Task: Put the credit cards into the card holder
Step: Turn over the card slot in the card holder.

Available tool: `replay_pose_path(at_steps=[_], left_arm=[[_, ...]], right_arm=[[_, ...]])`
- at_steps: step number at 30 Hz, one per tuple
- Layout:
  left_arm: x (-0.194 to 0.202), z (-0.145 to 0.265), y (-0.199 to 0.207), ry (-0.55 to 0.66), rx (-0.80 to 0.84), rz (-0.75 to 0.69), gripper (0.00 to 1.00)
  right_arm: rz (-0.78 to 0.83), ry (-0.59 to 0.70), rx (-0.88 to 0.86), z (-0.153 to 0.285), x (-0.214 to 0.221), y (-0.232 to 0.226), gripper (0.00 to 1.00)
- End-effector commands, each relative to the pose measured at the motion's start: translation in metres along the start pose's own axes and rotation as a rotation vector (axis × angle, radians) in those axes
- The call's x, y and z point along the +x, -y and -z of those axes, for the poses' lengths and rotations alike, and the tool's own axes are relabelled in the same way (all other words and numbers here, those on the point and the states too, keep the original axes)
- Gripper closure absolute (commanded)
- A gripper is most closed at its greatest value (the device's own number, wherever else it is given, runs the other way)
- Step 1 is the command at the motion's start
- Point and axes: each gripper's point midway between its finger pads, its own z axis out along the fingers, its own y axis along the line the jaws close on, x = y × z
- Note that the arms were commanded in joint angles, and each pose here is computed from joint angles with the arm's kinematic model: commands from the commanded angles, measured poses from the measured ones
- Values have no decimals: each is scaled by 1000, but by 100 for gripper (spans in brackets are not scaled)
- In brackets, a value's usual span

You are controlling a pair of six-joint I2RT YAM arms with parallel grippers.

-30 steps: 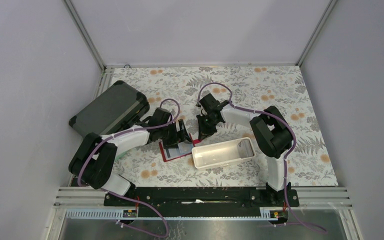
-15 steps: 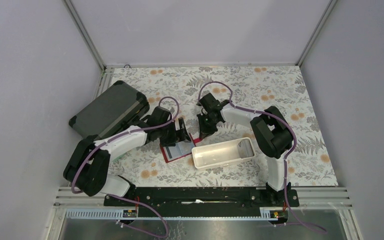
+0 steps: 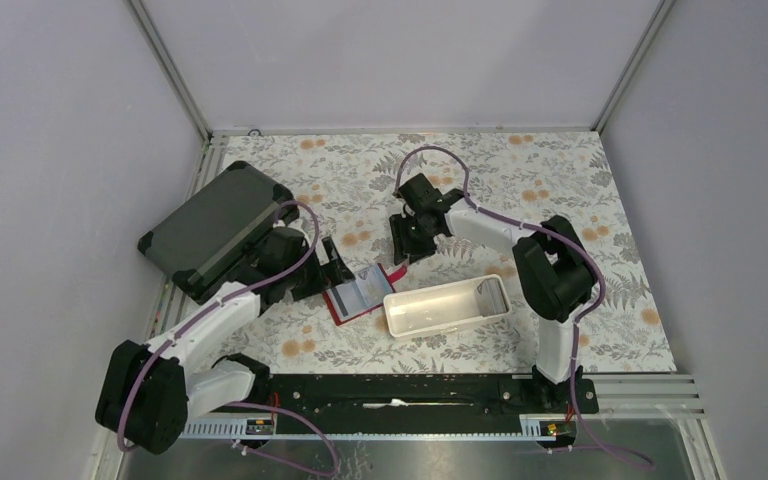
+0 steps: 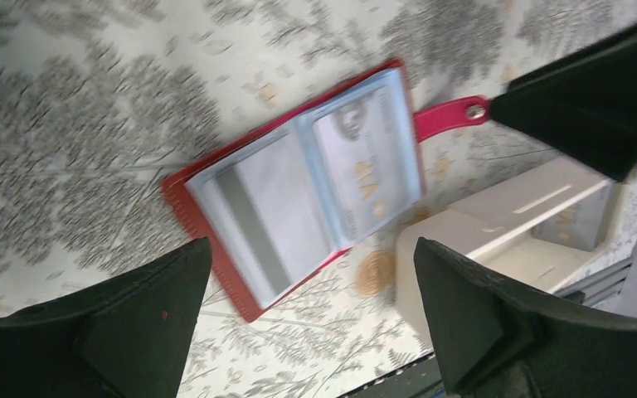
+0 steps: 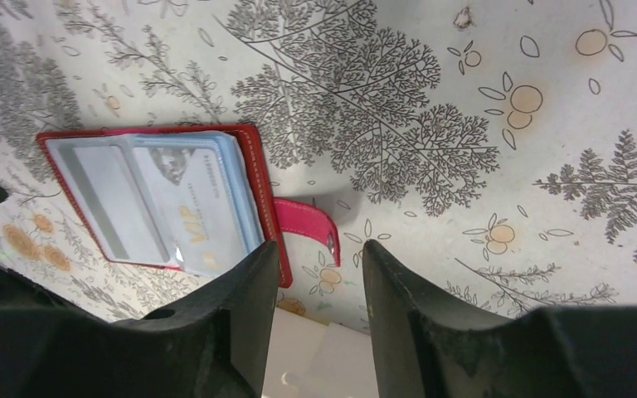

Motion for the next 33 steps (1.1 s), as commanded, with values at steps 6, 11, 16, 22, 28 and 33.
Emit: replay_pose_path(at_steps=[6,11,16,22,28,33], left_arm=[[8,-3,-27,33,6,95,5],[15,-9,-33,12,11,105,27],[19,-13,-43,4,-23,102,32],[24,-21,-46,-15,-24,112,38],[27,-25,-52,-22,-43,113,40],[29,-28,-54,-32,-45,121,44]], right_arm=[[119,102,-90,43,-22,-40,59],[150,56,-186,31,-14,-63,67],[160,8,-211,15,-2,-72,67],[152,-24,-224,1,8,-73,66],[144,-48,-225,-11,14,-73,65],[141,-60,-194,-20,18,-66,61]])
